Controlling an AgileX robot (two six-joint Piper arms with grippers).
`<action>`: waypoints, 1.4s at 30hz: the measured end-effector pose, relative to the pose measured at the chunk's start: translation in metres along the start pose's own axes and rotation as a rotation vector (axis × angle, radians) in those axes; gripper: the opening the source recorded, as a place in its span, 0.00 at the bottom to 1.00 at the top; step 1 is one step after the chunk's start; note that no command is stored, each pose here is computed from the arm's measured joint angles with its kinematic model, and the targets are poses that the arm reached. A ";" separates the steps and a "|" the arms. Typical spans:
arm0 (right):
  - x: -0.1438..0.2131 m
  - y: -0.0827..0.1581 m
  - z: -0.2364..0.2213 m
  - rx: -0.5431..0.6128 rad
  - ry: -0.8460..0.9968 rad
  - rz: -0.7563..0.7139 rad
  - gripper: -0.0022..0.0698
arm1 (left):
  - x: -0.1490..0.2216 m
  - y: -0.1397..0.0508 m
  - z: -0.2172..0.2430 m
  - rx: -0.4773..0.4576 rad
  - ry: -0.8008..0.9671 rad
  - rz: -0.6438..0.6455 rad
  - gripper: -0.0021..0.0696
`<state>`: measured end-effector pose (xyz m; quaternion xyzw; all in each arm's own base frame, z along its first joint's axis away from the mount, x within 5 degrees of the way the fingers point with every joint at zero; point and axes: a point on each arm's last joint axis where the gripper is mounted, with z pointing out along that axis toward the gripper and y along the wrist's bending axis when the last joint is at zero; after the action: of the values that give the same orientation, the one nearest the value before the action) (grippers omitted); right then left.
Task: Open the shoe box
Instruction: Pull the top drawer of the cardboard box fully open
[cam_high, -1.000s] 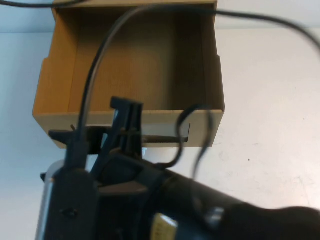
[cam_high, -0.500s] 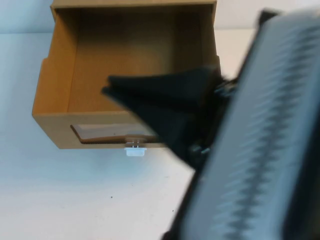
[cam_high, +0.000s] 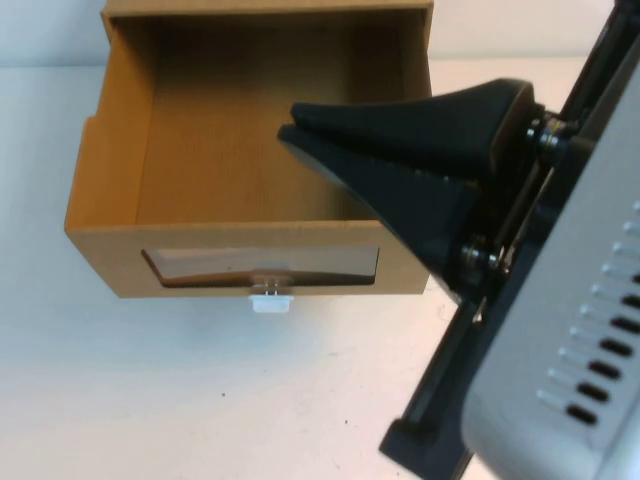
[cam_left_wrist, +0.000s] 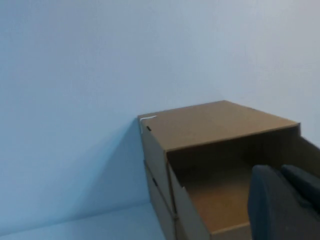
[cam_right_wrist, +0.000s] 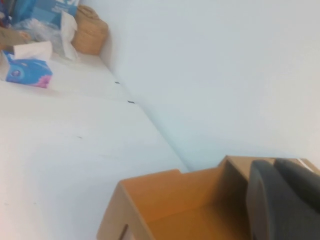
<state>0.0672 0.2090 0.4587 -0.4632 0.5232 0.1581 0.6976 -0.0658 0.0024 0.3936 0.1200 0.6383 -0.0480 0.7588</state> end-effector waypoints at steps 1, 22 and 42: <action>0.000 -0.001 0.000 0.008 0.005 -0.004 0.01 | 0.006 0.001 0.002 -0.012 -0.001 0.007 0.02; -0.001 0.012 0.010 -0.048 -0.029 -0.041 0.01 | 0.108 0.001 0.056 -0.049 0.283 0.052 0.02; 0.035 0.076 0.069 -0.180 0.116 -0.150 0.01 | 0.235 -0.005 0.081 -0.089 0.424 0.016 0.02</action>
<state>0.0683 0.2953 0.3932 -0.5701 0.5104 0.1249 0.6316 0.0533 -0.0037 0.1756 0.0990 0.7842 0.0127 0.6125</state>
